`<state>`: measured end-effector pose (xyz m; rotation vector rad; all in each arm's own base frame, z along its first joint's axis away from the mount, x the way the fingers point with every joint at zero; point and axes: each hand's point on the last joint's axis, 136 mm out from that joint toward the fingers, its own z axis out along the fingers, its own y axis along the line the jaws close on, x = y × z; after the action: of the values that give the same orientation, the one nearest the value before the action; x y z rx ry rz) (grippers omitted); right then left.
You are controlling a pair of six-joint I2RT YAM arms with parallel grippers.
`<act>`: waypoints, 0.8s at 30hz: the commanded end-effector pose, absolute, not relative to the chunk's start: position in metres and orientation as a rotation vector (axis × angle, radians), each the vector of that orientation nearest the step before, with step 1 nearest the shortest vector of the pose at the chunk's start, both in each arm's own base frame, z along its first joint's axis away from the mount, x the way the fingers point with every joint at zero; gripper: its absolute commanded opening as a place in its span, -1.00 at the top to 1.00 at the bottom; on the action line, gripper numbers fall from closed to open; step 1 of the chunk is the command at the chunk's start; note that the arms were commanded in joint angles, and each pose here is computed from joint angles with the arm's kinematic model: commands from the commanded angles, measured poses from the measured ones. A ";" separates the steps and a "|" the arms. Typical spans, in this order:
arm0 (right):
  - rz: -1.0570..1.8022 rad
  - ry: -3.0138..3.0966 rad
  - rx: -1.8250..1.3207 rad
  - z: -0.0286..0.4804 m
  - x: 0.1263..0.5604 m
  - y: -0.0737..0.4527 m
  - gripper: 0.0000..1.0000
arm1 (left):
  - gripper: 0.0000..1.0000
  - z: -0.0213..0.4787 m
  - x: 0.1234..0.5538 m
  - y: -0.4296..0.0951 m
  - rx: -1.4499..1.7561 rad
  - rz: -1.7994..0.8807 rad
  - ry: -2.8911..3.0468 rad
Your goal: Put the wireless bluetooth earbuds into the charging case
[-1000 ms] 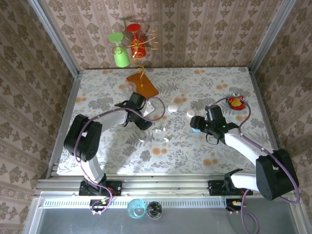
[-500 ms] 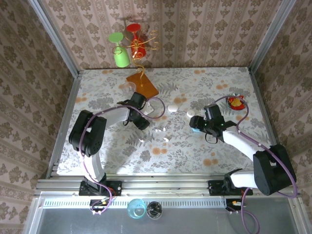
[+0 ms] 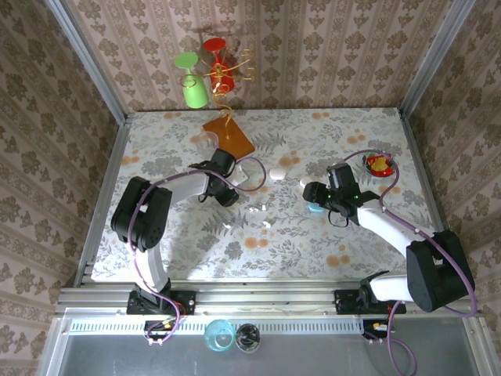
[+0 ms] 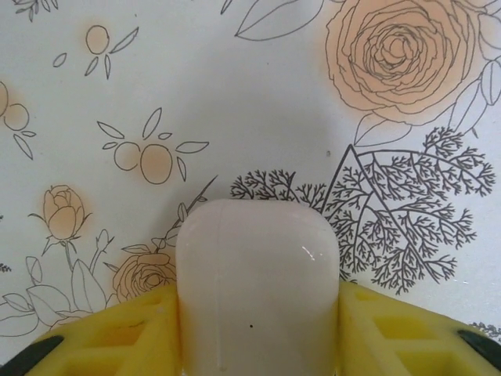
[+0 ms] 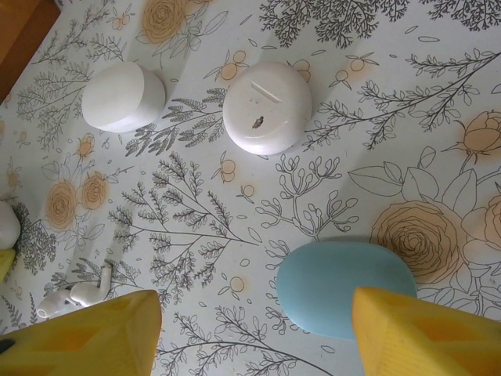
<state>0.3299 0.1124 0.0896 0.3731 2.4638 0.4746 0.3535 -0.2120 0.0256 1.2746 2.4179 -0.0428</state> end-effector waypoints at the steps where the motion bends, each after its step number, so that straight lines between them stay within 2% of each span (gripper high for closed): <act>1: 0.470 2.450 0.326 0.096 0.335 0.115 -0.32 | 0.16 0.035 0.358 -0.200 1.262 0.050 2.354; 12: 0.704 2.345 0.045 0.133 0.335 0.153 -0.31 | 0.24 0.100 0.348 -0.223 1.299 0.016 2.043; 18: 0.990 2.328 -0.155 0.161 0.324 0.195 -0.33 | 0.27 0.132 0.308 -0.263 1.477 -0.125 1.658; 24: 1.256 2.376 -0.297 0.164 0.307 0.234 -0.34 | 0.24 0.139 0.271 -0.286 1.623 -0.197 1.427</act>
<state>0.3284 0.2088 0.1613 -0.1584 2.3529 1.0704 0.2842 -0.2652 0.1213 1.5370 1.6349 -0.1642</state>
